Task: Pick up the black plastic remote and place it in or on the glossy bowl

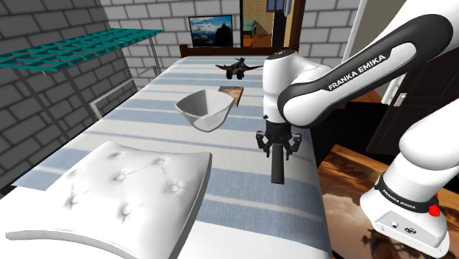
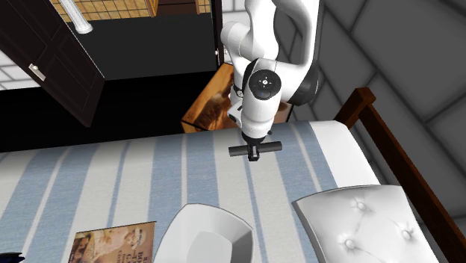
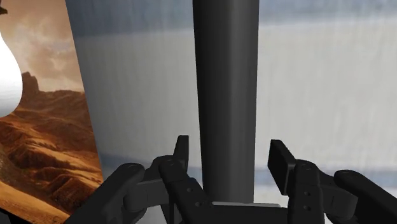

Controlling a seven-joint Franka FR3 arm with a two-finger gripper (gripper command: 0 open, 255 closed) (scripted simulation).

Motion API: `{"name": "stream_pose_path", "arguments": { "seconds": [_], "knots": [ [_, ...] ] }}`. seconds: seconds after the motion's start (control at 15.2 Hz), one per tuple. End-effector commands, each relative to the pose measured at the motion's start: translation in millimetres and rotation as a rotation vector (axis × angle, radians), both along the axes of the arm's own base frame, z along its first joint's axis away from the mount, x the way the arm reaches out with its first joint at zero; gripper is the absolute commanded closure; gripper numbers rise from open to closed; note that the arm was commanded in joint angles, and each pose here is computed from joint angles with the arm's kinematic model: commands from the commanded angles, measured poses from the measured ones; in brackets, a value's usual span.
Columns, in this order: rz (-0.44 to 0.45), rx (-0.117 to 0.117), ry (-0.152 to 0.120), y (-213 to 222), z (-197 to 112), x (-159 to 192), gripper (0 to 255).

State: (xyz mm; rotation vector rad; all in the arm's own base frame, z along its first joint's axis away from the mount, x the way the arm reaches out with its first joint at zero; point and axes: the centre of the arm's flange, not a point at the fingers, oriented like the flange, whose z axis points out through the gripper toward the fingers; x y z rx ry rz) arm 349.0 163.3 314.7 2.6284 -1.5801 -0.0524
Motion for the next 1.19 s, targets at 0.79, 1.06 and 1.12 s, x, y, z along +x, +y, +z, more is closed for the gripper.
{"name": "stream_pose_path", "arguments": {
  "seconds": [0.79,1.06,1.12],
  "knots": [
    [0.000,0.000,0.000,0,21,0,255],
    [0.000,0.000,0.000,0,42,0,255],
    [0.000,0.000,0.000,0,47,0,255]
  ]
}}
